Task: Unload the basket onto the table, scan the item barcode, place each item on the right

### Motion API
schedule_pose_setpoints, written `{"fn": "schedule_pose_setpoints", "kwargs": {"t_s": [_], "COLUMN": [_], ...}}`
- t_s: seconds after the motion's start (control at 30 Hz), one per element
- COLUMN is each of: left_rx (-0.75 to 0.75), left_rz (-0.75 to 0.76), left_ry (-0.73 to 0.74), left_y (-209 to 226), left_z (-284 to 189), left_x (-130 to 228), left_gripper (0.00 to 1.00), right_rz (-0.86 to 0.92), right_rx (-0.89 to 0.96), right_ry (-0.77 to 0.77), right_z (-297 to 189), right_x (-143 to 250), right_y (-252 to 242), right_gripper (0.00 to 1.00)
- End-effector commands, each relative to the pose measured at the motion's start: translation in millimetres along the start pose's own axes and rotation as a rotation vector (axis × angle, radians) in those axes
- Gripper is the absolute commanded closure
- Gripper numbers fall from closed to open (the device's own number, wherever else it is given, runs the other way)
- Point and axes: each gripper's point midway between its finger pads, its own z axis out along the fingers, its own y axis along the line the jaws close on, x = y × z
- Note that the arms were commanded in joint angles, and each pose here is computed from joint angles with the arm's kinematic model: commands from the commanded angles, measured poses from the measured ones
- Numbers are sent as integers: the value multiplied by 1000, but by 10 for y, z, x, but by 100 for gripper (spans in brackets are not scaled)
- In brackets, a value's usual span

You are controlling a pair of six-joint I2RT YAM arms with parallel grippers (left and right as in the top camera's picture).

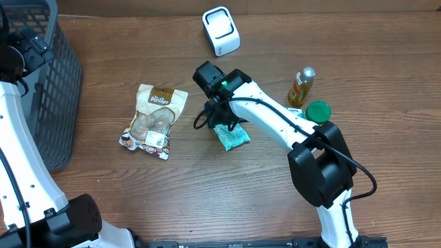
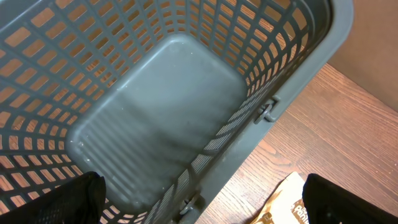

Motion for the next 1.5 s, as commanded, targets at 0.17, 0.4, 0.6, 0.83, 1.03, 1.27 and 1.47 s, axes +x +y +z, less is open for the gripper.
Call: {"fn": "schedule_pose_setpoints", "kwargs": {"t_s": [0.17,0.4,0.6,0.83,1.03,1.27,1.47], "left_rx": [2,2,2,2,2,2,3], "left_rz": [18,18,18,18,18,18,18], "left_ry": [-10,-10,-10,-10,-10,-10,-9], "left_y": [-15,-15,-15,-15,-15,-15,-16], "left_z": [-10,-10,-10,-10,-10,-10,-10], "left_x": [-27,-27,-27,-27,-27,-27,-27], "left_gripper": [0,0,0,0,1,1,0], "right_rz": [2,3,-5,-96,-33,33,29], "right_rx": [9,5,7,-7,-39,-58,-213], "right_ry": [-24,-39,-34,-40,-96,47,193], "right_z": [113,373,567,518,41,-230,-267], "right_x": [-30,35,143,102,-148,121,412], "right_y": [-23,-41,-78,-43,47,35,307], "right_gripper": [57,62,63,24,8,0,27]}}
